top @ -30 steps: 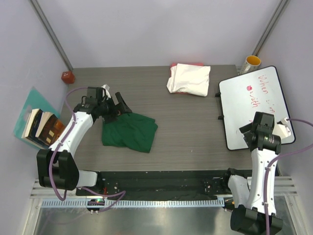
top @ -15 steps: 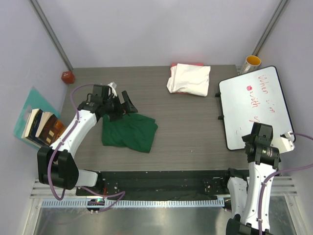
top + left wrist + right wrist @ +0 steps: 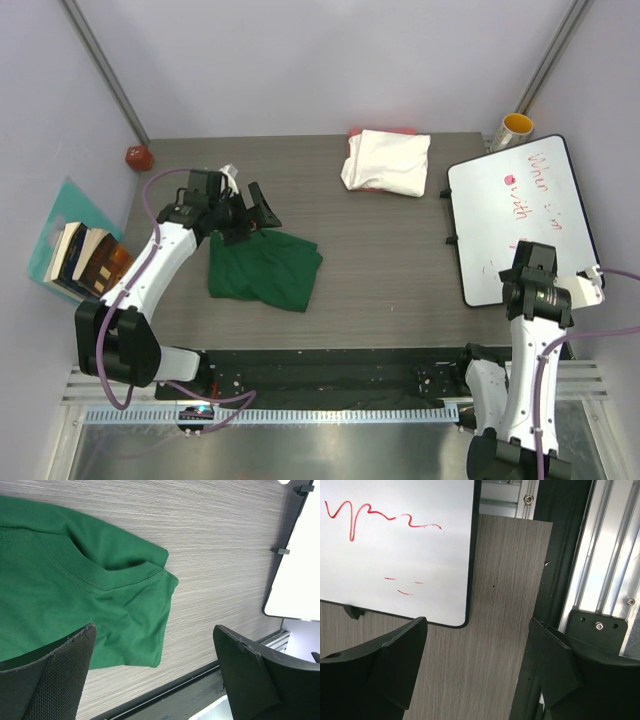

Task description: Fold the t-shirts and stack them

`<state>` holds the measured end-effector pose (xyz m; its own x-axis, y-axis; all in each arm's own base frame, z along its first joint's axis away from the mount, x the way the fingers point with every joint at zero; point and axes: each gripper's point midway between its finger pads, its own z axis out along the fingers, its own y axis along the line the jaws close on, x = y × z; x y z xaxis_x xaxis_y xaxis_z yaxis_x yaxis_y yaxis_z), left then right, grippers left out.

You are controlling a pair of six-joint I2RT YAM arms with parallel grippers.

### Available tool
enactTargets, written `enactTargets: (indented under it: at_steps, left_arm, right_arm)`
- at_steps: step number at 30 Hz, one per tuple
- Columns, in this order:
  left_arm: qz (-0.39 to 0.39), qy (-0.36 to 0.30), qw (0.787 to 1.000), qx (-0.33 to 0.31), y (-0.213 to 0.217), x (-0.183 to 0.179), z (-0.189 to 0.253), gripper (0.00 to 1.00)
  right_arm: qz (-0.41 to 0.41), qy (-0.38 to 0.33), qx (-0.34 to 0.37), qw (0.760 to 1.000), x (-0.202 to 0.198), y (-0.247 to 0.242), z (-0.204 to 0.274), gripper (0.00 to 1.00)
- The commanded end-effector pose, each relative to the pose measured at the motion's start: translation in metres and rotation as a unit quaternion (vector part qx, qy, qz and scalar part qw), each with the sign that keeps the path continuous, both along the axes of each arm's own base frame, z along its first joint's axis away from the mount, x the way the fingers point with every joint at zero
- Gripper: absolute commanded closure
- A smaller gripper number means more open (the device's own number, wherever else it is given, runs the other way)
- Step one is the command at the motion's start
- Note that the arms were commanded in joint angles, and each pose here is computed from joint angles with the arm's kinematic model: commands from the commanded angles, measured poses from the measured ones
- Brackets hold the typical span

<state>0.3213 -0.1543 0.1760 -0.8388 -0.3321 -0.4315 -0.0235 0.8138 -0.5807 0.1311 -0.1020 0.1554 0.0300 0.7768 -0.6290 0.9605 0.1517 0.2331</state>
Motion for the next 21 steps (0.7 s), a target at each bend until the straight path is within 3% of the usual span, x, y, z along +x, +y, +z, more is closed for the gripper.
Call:
enactTargets:
  at_steps: [1, 9, 13, 21]
  left_arm:
    - [-0.013, -0.022, 1.0, -0.002, -0.004, 0.008, 0.014, 0.0]
    - [-0.018, -0.011, 1.0, -0.002, -0.008, 0.02, 0.006, 0.0]
    - [-0.022, -0.01, 1.0, -0.005, -0.01, 0.023, 0.005, 0.0]
    - [-0.021, -0.004, 1.0, -0.006, -0.011, 0.024, -0.001, 0.0]
  right_arm:
    - [-0.028, -0.014, -0.002, 1.0, 0.02, -0.01, 0.004, 0.1]
    - [-0.07, 0.075, 0.016, 0.995, 0.012, -0.035, -0.024, 0.05]
    - [-0.069, 0.077, 0.077, 0.992, 0.016, -0.038, -0.055, 0.05]
    - [-0.051, 0.071, 0.064, 0.994, 0.033, -0.057, -0.061, 0.08]
